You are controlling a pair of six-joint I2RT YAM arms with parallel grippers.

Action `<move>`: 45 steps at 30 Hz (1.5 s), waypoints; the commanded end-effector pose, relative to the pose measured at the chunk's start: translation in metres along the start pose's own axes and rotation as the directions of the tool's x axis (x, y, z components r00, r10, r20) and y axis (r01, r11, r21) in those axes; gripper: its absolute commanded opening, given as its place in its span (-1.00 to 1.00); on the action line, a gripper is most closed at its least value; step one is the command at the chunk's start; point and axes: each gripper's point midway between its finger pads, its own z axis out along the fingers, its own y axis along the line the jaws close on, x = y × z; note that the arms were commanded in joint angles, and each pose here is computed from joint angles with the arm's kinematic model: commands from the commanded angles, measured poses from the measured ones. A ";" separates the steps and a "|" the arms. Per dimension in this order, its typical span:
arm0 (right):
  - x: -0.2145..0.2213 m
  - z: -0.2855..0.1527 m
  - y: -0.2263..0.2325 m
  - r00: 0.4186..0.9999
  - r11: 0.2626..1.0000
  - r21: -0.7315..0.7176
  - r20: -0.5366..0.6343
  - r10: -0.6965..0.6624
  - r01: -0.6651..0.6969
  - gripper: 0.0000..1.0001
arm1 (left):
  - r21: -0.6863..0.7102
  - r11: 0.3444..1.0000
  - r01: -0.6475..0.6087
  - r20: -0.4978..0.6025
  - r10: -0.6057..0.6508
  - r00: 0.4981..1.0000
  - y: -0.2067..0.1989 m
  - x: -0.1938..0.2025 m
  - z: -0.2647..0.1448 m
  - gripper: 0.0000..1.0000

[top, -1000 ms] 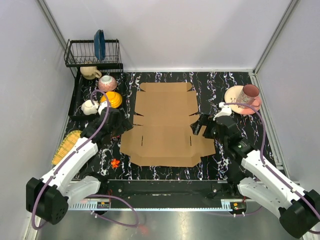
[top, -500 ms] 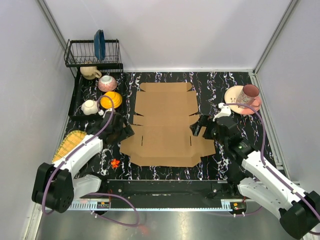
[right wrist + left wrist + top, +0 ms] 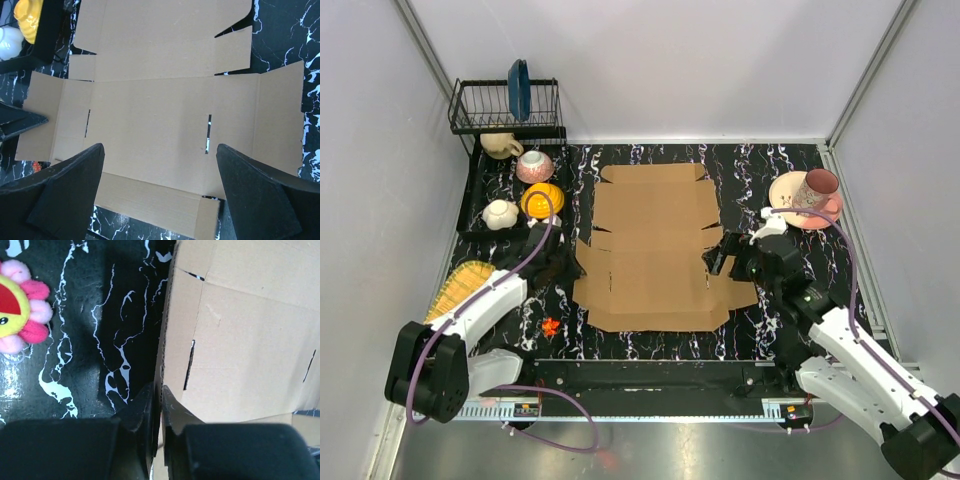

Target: Fold the paper box

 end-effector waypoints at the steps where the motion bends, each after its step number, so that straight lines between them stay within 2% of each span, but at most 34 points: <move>1: -0.033 -0.021 0.024 0.998 0.998 -0.063 0.060 -0.011 0.015 0.99 | 0.120 0.990 -0.072 0.056 0.066 0.996 -0.033 -0.023 -0.015 -0.94; 2: -0.036 -0.024 0.025 0.998 0.998 -0.063 0.064 -0.015 0.019 0.99 | 0.126 0.989 -0.080 0.050 0.074 0.996 -0.034 -0.023 -0.016 -1.00; 4: -0.050 -0.035 0.029 0.996 0.998 -0.060 0.089 -0.024 0.029 1.00 | 0.162 0.980 -0.112 0.062 0.103 0.993 -0.045 -0.028 -0.023 -1.00; 7: -0.073 -0.055 0.035 0.990 0.997 -0.047 0.135 -0.046 0.053 1.00 | 0.251 0.951 -0.182 0.150 0.148 0.978 -0.073 -0.047 -0.049 -1.00; 10: -0.102 -0.080 0.041 0.977 0.997 -0.031 0.204 -0.061 0.069 1.00 | 0.347 0.892 -0.288 0.274 0.198 0.941 -0.115 -0.076 -0.090 -1.00; 13: -0.137 -0.115 0.053 0.955 0.996 -0.038 0.290 -0.062 0.077 0.99 | 0.429 0.790 -0.437 0.417 0.257 0.872 -0.176 -0.107 -0.155 -1.00; 15: -0.145 -0.130 0.051 0.947 0.996 -0.019 0.313 -0.078 0.089 0.99 | 0.475 0.740 -0.476 0.428 0.278 0.860 -0.198 -0.110 -0.175 -1.00; 16: -0.150 -0.136 0.052 0.942 0.996 -0.016 0.326 -0.083 0.093 0.99 | 0.509 0.693 -0.511 0.473 0.271 0.838 -0.218 -0.119 -0.203 -1.00; 19: -0.168 -0.165 0.052 0.919 0.995 -0.001 0.384 -0.094 0.102 0.99 | 0.595 0.574 -0.562 0.502 0.281 0.818 -0.250 -0.121 -0.241 -1.00; 22: -0.183 -0.196 0.054 0.893 0.995 -0.006 0.440 -0.090 0.103 0.99 | 0.685 0.455 -0.569 0.493 0.285 0.822 -0.274 -0.115 -0.273 -1.00; 27: -0.184 -0.219 0.048 0.881 0.995 0.002 0.466 -0.087 0.097 0.99 | 0.848 0.194 -0.494 0.422 0.318 0.849 -0.306 -0.094 -0.315 -1.00; 29: -0.182 -0.224 0.046 0.879 0.996 -0.001 0.470 -0.079 0.090 0.99 | 0.898 0.138 -0.418 0.355 0.337 0.872 -0.312 -0.087 -0.327 -1.00; 30: -0.182 -0.226 0.046 0.878 0.996 -0.006 0.472 -0.075 0.088 0.99 | 0.901 0.103 -0.421 0.368 0.333 0.868 -0.316 -0.087 -0.335 -1.00; 32: -0.181 -0.230 0.045 0.877 0.996 -0.010 0.475 -0.070 0.085 0.99 | 0.914 0.073 -0.399 0.354 0.339 0.872 -0.318 -0.085 -0.345 -1.00; 34: -0.180 -0.232 0.045 0.877 0.996 -0.012 0.476 -0.068 0.084 0.99 | 0.907 0.062 -0.417 0.372 0.344 0.862 -0.318 -0.086 -0.351 -1.00; 35: -0.180 -0.234 0.044 0.876 0.996 -0.012 0.477 -0.069 0.085 0.99 | 0.902 0.084 -0.424 0.373 0.345 0.861 -0.319 -0.091 -0.345 -1.00; 36: -0.180 -0.234 0.044 0.876 0.996 -0.010 0.476 -0.071 0.087 0.99 | 0.906 0.150 -0.397 0.323 0.362 0.874 -0.315 -0.090 -0.333 -1.00; 37: -0.180 -0.233 0.044 0.878 0.996 -0.008 0.473 -0.073 0.087 1.00 | 0.884 0.171 -0.435 0.354 0.360 0.863 -0.314 -0.098 -0.328 -0.99; 41: -0.177 -0.233 0.042 0.881 0.996 -0.003 0.466 -0.081 0.094 0.99 | 0.843 0.371 -0.389 0.257 0.358 0.898 -0.292 -0.116 -0.257 -0.92; 43: -0.173 -0.229 0.040 0.886 0.995 0.004 0.455 -0.091 0.099 0.99 | 0.801 0.473 -0.367 0.206 0.356 0.911 -0.270 -0.122 -0.216 -0.41; 45: -0.171 -0.228 0.037 0.888 0.995 0.017 0.450 -0.100 0.103 1.00 | 0.720 0.619 -0.314 0.127 0.327 0.936 -0.246 -0.130 -0.168 -0.14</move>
